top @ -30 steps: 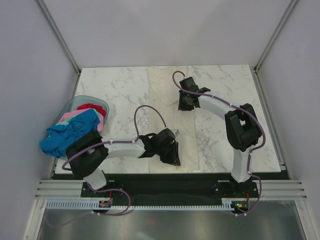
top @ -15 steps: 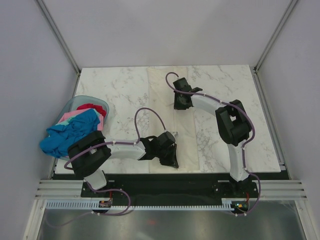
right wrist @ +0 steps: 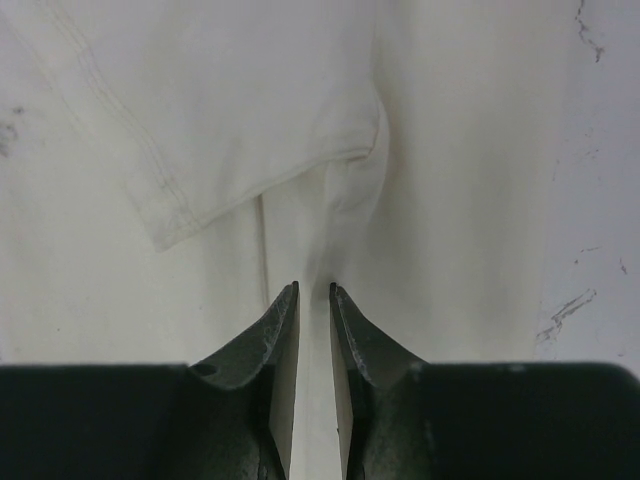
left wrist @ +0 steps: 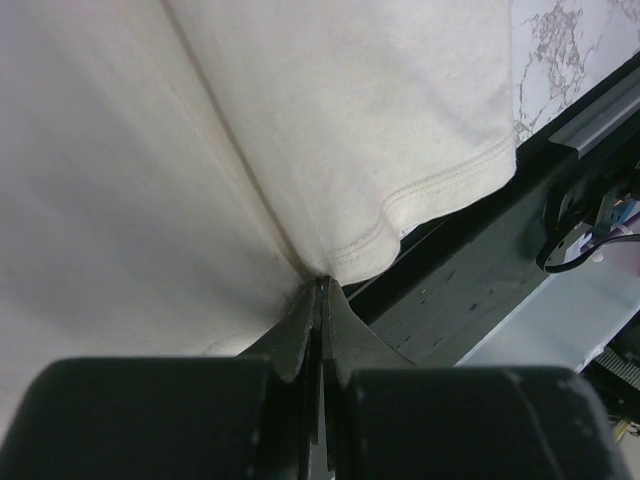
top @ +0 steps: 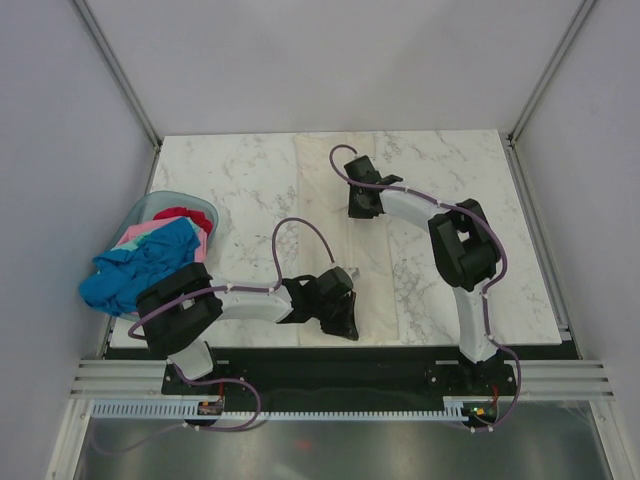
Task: Fold and stack the t-shirts
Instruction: Fold the tshirt
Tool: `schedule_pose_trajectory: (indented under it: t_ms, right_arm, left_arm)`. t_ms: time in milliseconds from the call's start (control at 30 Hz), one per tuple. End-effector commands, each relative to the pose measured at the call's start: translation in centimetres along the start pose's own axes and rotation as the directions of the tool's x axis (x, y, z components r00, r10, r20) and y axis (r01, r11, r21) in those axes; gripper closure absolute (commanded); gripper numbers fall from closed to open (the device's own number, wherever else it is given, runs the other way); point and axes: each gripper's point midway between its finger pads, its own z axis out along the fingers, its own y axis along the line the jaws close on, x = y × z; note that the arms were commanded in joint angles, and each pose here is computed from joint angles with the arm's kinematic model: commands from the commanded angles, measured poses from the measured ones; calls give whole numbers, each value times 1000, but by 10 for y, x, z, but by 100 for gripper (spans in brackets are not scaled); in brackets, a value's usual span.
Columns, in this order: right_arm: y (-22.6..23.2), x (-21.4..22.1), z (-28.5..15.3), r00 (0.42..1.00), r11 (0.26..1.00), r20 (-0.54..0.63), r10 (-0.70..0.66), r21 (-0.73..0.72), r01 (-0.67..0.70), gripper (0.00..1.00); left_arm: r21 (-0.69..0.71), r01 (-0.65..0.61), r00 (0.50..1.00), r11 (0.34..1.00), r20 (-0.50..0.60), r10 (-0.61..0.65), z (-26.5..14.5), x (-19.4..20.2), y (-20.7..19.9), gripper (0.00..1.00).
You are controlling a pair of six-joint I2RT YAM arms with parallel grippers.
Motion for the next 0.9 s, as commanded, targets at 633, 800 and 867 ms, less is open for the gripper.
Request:
schedule_pose_trajectory:
  t_ms: [633,800,867]
  right_arm:
    - [15,-13,2,1000,999,4,-28,-29,28,100]
    - [21,-10,2,1000,998,-3,-23,-53,23,100]
    - [25,-8,4,1000,997,-8,-26,-70,25,100]
  left_arm:
    - [-19,27,999,999,33,-26,2,2,1,98]
    - [-23,32,999,999,30,-31,2,4,2,98]
    - [-30,35,999,999,30,-34,3,5,4,98]
